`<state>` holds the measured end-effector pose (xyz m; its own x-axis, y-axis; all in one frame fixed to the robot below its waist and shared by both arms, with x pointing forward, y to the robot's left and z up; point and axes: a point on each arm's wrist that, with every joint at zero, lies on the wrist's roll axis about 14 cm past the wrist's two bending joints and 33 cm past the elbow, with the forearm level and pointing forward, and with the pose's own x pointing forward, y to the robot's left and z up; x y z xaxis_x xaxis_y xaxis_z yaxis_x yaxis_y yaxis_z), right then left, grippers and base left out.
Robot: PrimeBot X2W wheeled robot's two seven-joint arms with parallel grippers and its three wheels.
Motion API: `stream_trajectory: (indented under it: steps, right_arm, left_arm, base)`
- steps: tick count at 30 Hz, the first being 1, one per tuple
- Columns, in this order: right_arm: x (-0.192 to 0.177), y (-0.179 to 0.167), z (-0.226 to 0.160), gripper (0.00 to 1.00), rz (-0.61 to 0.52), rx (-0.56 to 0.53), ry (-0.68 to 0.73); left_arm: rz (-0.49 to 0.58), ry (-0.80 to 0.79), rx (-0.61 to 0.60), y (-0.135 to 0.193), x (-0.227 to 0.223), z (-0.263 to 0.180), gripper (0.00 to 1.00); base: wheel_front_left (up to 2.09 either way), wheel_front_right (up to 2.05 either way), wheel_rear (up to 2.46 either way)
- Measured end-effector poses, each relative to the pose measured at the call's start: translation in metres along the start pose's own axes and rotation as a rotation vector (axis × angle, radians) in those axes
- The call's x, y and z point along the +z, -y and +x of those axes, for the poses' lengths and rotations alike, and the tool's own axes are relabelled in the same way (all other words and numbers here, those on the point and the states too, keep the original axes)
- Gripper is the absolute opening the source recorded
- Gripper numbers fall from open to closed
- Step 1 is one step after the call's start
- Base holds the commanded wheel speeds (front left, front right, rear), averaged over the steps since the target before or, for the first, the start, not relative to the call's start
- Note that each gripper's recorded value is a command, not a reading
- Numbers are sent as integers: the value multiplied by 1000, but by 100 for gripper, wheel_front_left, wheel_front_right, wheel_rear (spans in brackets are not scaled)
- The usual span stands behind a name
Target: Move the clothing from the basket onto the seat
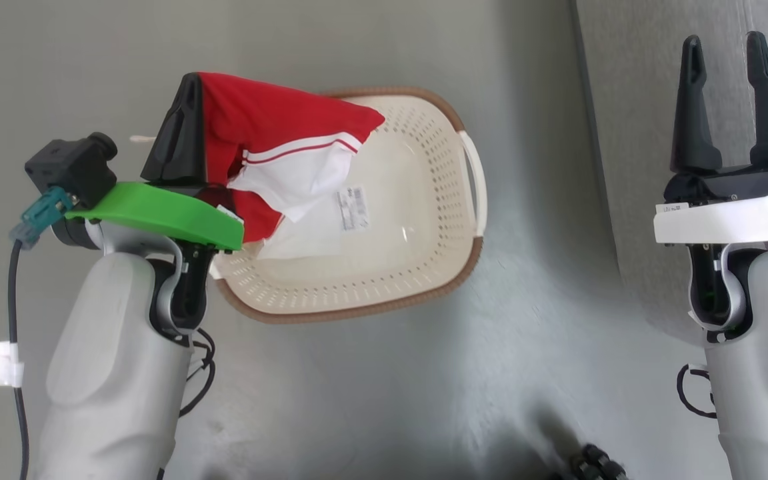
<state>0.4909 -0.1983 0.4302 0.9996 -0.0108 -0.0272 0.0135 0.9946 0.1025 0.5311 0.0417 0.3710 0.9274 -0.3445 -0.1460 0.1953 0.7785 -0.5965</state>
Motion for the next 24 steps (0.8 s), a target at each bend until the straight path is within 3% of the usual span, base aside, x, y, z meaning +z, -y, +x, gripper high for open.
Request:
stream_trajectory:
  steps: [6, 15, 24]
  right_arm:
    - [33, -36, -1, 100, -1, 134, 77]
    - [69, -118, -26, 100, 0, 394, 150]
    - [67, -194, -80, 100, -36, 656, 117]
  left_arm:
    - [47, 106, -35, 20, 50, -19, 0]
    - [146, 218, -120, 60, 106, -55, 0]
    - [247, 235, -230, 112, 130, -94, 0]
  base:
    - [0, 0, 0]
    - [0, 0, 0]
    - [0, 0, 0]
